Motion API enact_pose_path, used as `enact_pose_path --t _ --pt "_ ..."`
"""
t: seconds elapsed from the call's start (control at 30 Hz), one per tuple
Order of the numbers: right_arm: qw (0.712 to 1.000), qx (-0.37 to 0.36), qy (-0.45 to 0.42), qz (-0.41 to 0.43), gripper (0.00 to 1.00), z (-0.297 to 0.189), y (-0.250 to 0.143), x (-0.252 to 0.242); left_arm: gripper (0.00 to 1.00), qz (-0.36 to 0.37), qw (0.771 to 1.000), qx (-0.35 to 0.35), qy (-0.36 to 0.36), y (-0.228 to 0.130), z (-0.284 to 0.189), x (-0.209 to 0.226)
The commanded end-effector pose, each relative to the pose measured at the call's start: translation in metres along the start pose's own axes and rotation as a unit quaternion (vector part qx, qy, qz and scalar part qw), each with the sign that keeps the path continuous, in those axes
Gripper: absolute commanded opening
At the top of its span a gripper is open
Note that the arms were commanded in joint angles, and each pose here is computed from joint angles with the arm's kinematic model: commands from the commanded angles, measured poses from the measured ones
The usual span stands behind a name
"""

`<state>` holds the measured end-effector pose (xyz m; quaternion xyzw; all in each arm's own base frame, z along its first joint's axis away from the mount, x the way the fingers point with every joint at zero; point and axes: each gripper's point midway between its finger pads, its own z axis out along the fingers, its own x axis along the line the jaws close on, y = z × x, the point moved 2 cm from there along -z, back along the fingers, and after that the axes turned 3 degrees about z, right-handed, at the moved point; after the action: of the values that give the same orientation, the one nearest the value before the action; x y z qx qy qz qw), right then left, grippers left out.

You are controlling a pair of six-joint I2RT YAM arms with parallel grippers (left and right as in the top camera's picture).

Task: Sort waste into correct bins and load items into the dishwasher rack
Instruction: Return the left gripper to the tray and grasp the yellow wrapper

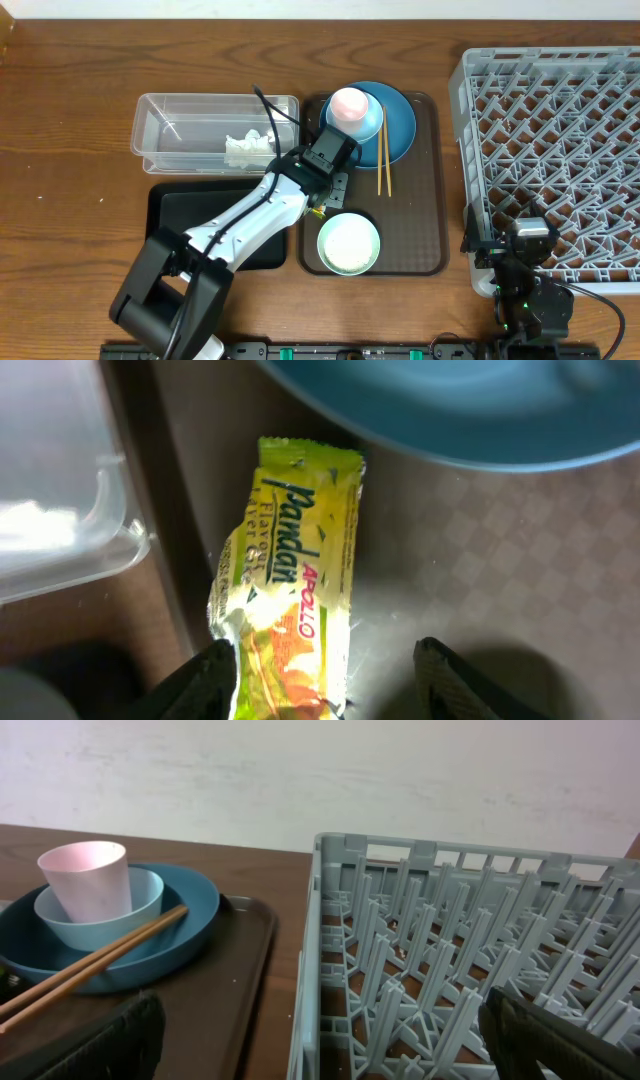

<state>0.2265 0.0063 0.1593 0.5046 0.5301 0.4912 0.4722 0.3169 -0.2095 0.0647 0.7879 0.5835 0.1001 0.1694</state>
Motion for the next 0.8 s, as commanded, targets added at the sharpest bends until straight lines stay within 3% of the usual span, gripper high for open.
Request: enact_pose_path --t 0.0,0.4,0.77 --pt "1.000 -0.001 -0.005 -0.004 0.99 0.000 0.000 -0.002 0.62 0.041 0.999 0.002 0.001 -0.001 0.008 -0.001" --pt "1.000 -0.001 -0.005 -0.004 0.99 0.000 0.000 -0.002 0.73 0.093 0.995 -0.002 0.022 0.002 0.024 0.004" --pt "1.000 -0.001 -0.005 -0.004 0.99 0.000 0.000 -0.002 0.75 0.102 0.994 0.001 0.043 0.001 0.029 0.009"
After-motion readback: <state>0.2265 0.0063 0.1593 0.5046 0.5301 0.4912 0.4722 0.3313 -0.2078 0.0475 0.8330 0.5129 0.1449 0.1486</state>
